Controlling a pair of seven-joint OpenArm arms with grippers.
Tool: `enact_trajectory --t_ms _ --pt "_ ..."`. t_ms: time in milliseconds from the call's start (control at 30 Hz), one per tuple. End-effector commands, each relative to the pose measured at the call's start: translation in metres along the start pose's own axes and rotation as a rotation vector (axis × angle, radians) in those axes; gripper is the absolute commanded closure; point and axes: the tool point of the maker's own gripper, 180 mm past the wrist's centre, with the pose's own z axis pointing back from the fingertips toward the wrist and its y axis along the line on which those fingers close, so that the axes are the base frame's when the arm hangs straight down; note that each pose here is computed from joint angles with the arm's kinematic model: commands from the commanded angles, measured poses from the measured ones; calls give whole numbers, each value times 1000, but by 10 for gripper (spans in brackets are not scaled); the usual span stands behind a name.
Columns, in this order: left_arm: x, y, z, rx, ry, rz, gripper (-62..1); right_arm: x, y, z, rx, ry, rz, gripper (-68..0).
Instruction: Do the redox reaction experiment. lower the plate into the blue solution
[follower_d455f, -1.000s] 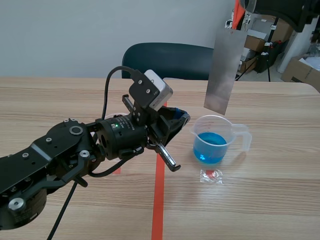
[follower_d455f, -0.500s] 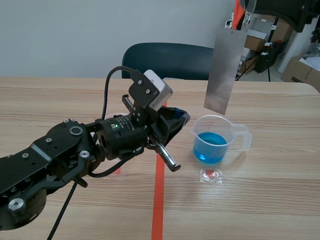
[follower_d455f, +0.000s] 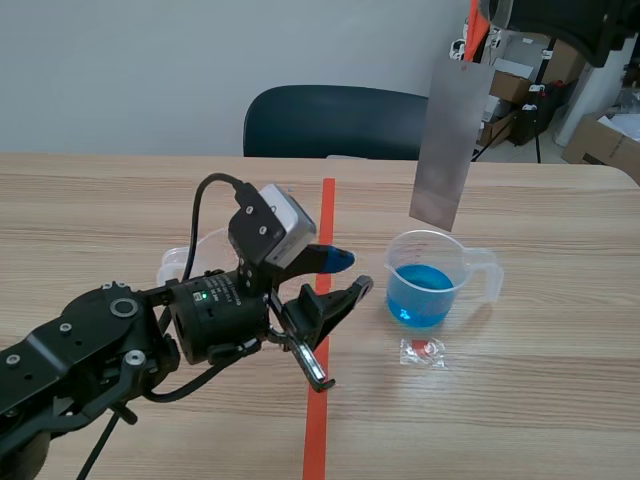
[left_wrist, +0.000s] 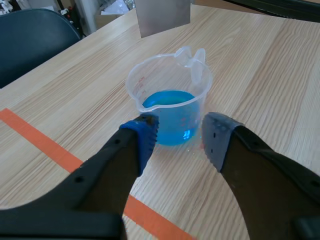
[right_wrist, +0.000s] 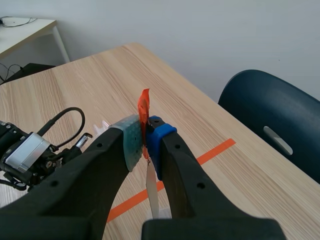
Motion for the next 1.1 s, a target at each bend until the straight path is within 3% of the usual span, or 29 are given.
enact_trajectory --t_ms 0,167,300,533,767,1067 --pt "13 1 5 5 -39 -7 -296 12 1 -1 8 -36 11 -4" --pt "17 8 22 45 -67 -4 -368 9 2 -1 9 -35 1 -4" --pt "27 11 37 77 -128 3 -464 8 2 -1 8 -34 2 -4" --pt "22 4 66 94 -163 26 -567 6 2 0 6 -24 12 -4" --pt "3 0 100 125 -129 55 -620 1 -5 3 -15 -22 -1 -4" --pt "-16 -8 140 137 -70 71 -620 -4 -12 4 -33 -16 -8 -4"
